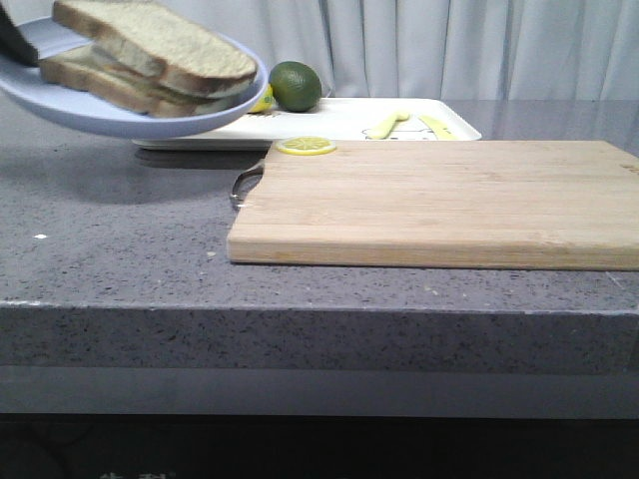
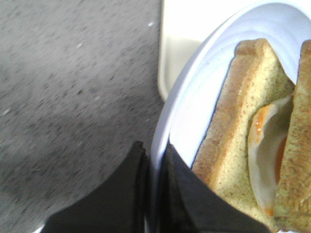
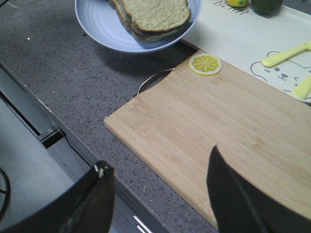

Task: Place bread and move sandwich to tray
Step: 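Lift the plate with the sandwich and carry it toward the white tray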

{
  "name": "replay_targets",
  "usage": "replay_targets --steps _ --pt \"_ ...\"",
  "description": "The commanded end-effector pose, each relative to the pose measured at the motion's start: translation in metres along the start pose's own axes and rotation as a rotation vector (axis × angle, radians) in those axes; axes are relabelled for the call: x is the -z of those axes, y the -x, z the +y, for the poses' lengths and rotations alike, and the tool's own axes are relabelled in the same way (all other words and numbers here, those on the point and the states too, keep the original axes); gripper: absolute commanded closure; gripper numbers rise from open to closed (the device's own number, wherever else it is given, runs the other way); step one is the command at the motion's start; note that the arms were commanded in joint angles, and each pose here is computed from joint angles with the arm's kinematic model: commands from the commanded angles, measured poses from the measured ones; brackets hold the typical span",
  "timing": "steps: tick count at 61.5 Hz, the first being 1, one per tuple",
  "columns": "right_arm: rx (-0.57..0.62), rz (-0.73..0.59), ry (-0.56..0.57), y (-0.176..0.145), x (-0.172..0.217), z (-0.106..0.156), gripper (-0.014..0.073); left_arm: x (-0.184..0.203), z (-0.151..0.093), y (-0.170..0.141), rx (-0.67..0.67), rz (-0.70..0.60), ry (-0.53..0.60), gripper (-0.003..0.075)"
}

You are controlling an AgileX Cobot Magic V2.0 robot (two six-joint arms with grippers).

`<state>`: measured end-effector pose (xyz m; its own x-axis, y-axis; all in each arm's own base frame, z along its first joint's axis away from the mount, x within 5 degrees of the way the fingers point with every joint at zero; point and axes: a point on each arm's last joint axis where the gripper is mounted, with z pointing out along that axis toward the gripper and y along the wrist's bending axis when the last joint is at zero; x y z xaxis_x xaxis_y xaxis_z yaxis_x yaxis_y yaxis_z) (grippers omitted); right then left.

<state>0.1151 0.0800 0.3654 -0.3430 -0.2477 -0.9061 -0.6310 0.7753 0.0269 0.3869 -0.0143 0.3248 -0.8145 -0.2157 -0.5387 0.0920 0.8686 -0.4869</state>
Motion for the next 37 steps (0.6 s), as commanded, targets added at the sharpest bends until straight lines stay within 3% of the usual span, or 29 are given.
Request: replay_targets --steps 1,25,37 --pt "-0.009 -0.093 -0.018 0.013 0.006 -0.001 0.0151 0.017 -0.029 0.021 0.033 -0.129 -0.109 0.0741" --pt "-0.009 -0.093 -0.018 0.013 0.006 -0.001 0.0151 -0.043 -0.046 0.051 0.253 -0.094 -0.187 0.0741" --pt "-0.009 -0.093 -0.018 0.013 0.006 -0.001 0.0151 -0.068 -0.041 0.060 0.322 -0.051 -0.150 0.0741"
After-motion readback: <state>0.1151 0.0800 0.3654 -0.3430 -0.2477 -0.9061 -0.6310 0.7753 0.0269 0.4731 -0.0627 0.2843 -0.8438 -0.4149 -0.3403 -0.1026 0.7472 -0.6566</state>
